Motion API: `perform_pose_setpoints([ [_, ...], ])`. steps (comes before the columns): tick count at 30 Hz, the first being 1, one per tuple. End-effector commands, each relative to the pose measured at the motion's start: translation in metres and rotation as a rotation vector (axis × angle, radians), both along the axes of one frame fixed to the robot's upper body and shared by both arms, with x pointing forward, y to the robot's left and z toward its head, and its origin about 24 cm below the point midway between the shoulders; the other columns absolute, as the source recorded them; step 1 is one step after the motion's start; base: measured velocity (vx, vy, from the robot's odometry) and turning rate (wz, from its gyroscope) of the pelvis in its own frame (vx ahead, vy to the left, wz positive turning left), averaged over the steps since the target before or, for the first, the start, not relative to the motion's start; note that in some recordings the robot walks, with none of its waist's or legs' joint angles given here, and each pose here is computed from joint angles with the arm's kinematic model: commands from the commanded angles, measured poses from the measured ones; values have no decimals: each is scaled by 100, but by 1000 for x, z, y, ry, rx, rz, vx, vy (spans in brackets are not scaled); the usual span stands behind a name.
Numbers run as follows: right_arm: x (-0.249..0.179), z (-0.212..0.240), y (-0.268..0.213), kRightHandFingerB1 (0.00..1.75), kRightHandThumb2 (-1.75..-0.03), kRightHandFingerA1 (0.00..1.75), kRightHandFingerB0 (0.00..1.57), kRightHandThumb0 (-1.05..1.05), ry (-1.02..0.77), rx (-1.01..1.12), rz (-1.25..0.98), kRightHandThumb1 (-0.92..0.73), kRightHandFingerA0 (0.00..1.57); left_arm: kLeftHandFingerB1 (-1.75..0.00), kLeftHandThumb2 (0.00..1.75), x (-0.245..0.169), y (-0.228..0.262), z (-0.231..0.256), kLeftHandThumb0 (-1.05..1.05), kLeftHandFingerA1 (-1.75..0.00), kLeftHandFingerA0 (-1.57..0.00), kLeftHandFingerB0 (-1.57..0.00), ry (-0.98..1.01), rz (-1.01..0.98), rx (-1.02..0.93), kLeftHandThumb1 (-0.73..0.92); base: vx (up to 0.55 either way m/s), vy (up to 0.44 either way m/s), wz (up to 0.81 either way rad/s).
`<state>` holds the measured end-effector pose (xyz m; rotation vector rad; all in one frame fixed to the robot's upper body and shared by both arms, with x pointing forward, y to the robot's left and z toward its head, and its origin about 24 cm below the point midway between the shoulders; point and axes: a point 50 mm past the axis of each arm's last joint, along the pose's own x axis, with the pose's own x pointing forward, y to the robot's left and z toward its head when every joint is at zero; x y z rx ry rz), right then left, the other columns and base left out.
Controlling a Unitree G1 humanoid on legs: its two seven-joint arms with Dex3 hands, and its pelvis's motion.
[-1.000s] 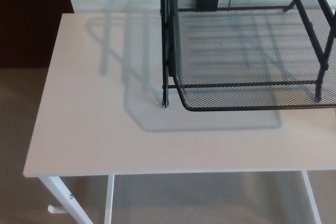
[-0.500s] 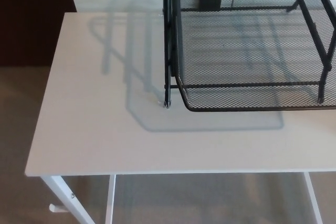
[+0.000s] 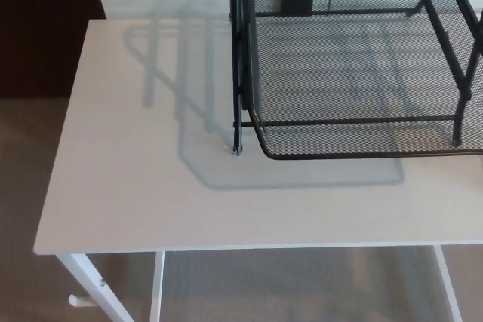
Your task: The robot walks towards a desk on which a file tray is kept in the middle and a cube is kept to its right. The robot lifts the cube using its right hand and places it on the file tray.
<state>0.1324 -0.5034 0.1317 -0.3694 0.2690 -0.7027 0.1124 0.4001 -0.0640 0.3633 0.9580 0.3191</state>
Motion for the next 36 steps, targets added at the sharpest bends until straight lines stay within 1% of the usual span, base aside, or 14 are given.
perform_pose_setpoints([
  [1,-13,-20,-1,32,-85,57,1,-67,18,62,-82,-33,2,-48,67,5,3,7,-87,-76,-11,-4,-88,26,17,91,0,0,0],
  [4,-20,-33,-2,28,-57,60,0,-58,31,91,-122,-48,7,-52,110,8,3,7,-90,-73,-22,-3,-108,52,7,68,0,0,0],
  [5,-23,-40,-1,25,-76,58,1,-56,47,118,-131,-39,5,-49,67,8,3,7,-87,-80,-18,-4,-106,60,3,88,0,0,0],
  [6,-24,-42,0,21,-62,54,1,-56,41,126,-130,-45,1,-54,108,8,3,6,-41,-59,-8,0,-105,62,0,44,0,0,0],
  [10,-25,-43,1,18,-56,49,0,-59,20,144,-130,-50,0,-49,68,3,3,4,-88,-77,-17,-4,-87,59,3,90,0,0,0],
  [12,-24,-43,1,20,-57,53,0,-58,28,124,-137,-50,1,-54,109,2,3,4,-40,-59,-9,0,-83,49,4,44,0,0,0],
  [13,-22,-43,0,20,-58,52,0,-58,26,129,-150,-49,0,-49,67,1,2,3,-88,-78,-17,-4,-85,63,-2,90,0,0,0],
  [14,-21,-45,2,20,-59,53,0,-58,17,129,-148,-48,0,-54,110,0,1,2,-40,-58,-8,0,-79,56,6,47,0,0,0],
  [15,-20,-46,3,20,-59,52,0,-59,14,129,-146,-50,0,-47,68,-1,1,2,-86,-77,-14,-2,-79,49,3,92,0,0,0],
  [21,-23,-61,8,19,-78,46,0,-71,28,160,-159,-30,0,-41,67,-2,-1,0,-85,-73,-14,-4,-64,44,5,92,0,0,0],
  [22,-24,-63,9,12,-56,49,0,-61,42,166,-149,-50,0,-44,109,-2,-1,-1,-86,-68,-19,-2,-65,61,-8,71,0,0,0],
  [31,-33,-76,12,8,-76,45,0,-55,53,230,-165,-43,0,-40,114,-7,-1,-3,-85,-66,-15,-3,-33,45,-8,72,0,0,0],
  [32,-34,-77,12,8,-77,43,0,-56,58,231,-168,-42,0,-39,70,-8,-1,-4,-83,-70,-13,0,-26,52,-8,92,0,0,0],
  [36,-37,-82,13,15,-77,50,0,-52,66,232,-192,-41,2,-29,116,-10,-1,-4,-84,-63,-10,-1,-24,52,-23,74,0,0,0],
])
